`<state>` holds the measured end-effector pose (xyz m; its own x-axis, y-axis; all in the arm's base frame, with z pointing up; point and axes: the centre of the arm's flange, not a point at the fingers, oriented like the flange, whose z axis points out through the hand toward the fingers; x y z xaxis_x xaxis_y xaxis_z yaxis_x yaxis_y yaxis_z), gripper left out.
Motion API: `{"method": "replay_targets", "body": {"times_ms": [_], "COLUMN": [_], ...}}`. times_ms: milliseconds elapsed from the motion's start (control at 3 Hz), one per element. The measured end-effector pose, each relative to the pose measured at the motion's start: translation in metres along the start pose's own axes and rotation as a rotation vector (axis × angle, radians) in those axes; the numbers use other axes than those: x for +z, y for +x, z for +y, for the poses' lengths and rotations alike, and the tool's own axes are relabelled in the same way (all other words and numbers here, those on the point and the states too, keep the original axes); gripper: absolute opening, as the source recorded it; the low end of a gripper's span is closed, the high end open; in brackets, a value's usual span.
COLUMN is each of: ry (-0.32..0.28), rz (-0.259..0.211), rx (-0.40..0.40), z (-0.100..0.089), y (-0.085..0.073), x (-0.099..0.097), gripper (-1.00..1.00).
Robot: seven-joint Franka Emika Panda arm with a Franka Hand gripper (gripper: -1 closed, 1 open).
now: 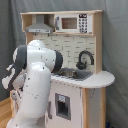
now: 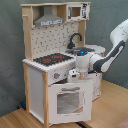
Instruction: Play with the kitchen
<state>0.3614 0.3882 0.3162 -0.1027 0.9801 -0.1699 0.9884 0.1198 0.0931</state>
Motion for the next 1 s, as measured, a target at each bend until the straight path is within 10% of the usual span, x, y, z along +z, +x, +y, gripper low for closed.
{"method": "replay_targets", "body": {"times_ms": [1000], "ry": [-0.073], "rz": [0.031], "rx": [0.165], "z": [-0.031], "y": [0.042], "x": [-0.032], "gripper": [-1.0]}}
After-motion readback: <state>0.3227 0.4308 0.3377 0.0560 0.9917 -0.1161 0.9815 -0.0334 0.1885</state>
